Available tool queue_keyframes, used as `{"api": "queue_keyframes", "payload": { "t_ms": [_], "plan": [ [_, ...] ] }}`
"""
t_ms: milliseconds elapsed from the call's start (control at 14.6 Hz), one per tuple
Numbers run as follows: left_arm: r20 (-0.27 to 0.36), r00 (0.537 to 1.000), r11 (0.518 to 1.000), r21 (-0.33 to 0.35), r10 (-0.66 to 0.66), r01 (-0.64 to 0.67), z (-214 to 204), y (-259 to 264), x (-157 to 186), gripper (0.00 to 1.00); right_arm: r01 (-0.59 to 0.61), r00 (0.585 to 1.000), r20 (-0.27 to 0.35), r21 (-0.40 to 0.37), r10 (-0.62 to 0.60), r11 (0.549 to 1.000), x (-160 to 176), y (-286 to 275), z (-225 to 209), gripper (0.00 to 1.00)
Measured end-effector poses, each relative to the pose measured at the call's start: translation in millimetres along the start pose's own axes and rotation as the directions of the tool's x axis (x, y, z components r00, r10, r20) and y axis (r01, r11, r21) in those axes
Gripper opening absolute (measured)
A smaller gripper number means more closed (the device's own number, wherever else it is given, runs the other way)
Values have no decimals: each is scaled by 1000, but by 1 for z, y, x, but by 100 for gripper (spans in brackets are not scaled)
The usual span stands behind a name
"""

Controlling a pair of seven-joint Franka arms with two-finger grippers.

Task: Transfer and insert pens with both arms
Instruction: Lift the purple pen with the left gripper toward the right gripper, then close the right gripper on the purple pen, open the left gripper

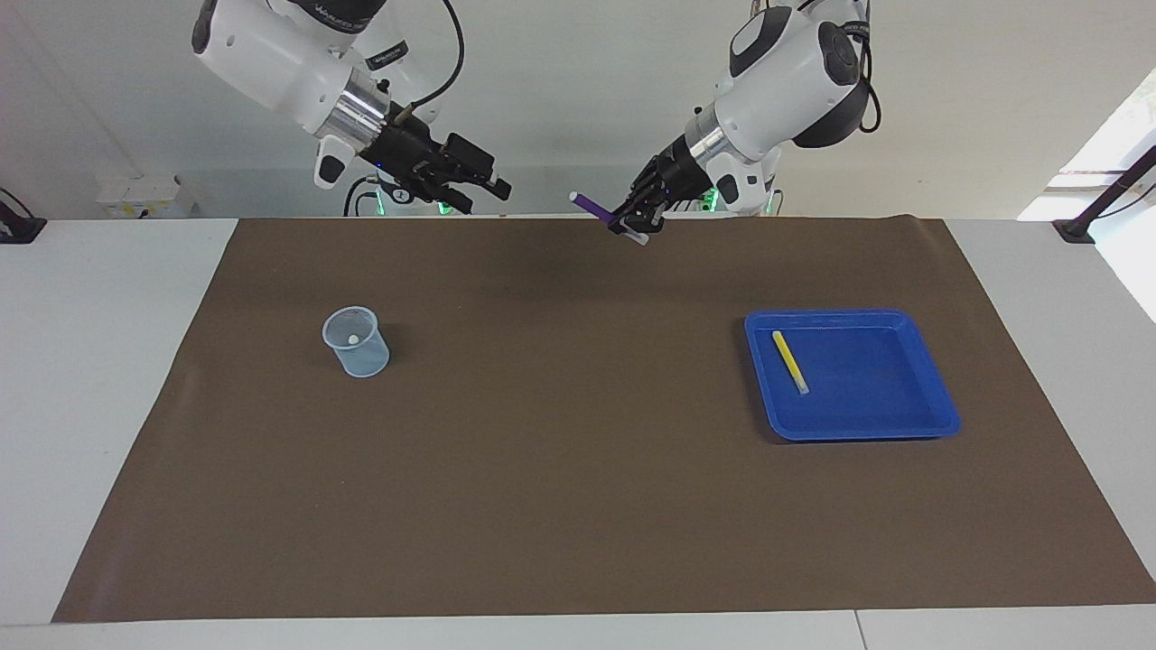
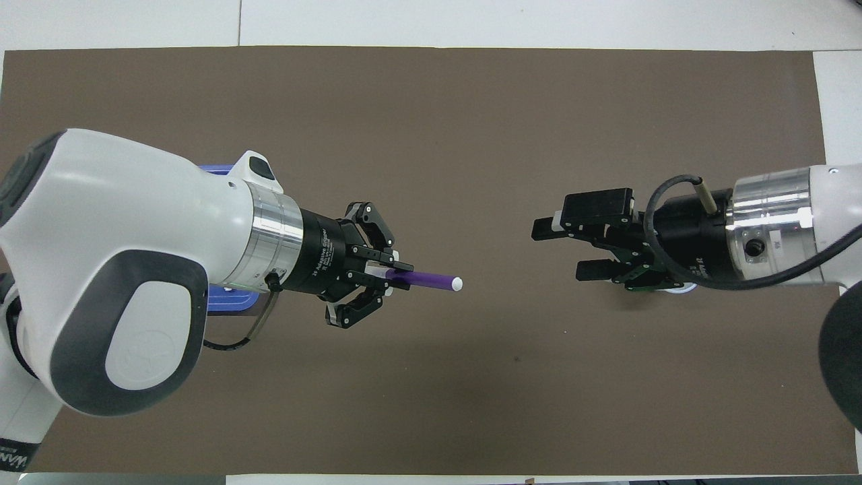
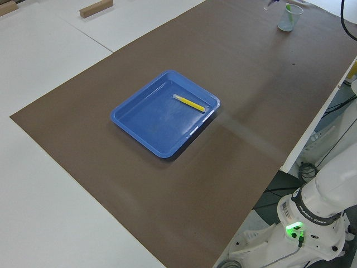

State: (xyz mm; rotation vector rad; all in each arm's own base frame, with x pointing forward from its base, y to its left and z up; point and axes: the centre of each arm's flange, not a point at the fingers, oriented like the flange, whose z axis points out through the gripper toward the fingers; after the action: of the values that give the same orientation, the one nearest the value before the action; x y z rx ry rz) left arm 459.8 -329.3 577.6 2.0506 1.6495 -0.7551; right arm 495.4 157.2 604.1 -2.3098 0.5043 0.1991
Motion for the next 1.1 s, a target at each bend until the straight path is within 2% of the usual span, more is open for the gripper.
{"api": "queue_keyframes", "payload": {
  "t_ms": [206, 411, 548, 823, 891, 1028, 1097],
  "plan": [
    [45, 995, 994, -53, -94, 96, 20, -7, -29, 17, -12, 1000, -6, 3, 12, 1000, -9, -11, 12, 100],
    [81, 990, 990, -66, -117, 122, 49, -23, -50, 17, -16, 1000, 12, -6, 16, 1000, -20, -21, 26, 100],
    [137, 976, 982, -64, -166, 176, 56, -29, -44, 17, 6, 1000, 17, -20, -6, 1000, -24, -23, 31, 100],
    [166, 967, 975, -70, -195, 209, 50, -31, -37, 17, 55, 998, 12, -41, -54, 998, -24, -21, 33, 97],
    [168, 966, 975, -72, -196, 210, 50, -31, -37, 17, 58, 998, 12, -42, -57, 997, -24, -20, 33, 96],
    [172, 965, 974, -76, -200, 216, 49, -31, -37, 17, 59, 998, 12, -44, -58, 997, -24, -20, 33, 78],
    [174, 964, 973, -78, -202, 218, 49, -30, -37, 17, 59, 998, 13, -45, -58, 997, -24, -20, 33, 76]
  ]
}}
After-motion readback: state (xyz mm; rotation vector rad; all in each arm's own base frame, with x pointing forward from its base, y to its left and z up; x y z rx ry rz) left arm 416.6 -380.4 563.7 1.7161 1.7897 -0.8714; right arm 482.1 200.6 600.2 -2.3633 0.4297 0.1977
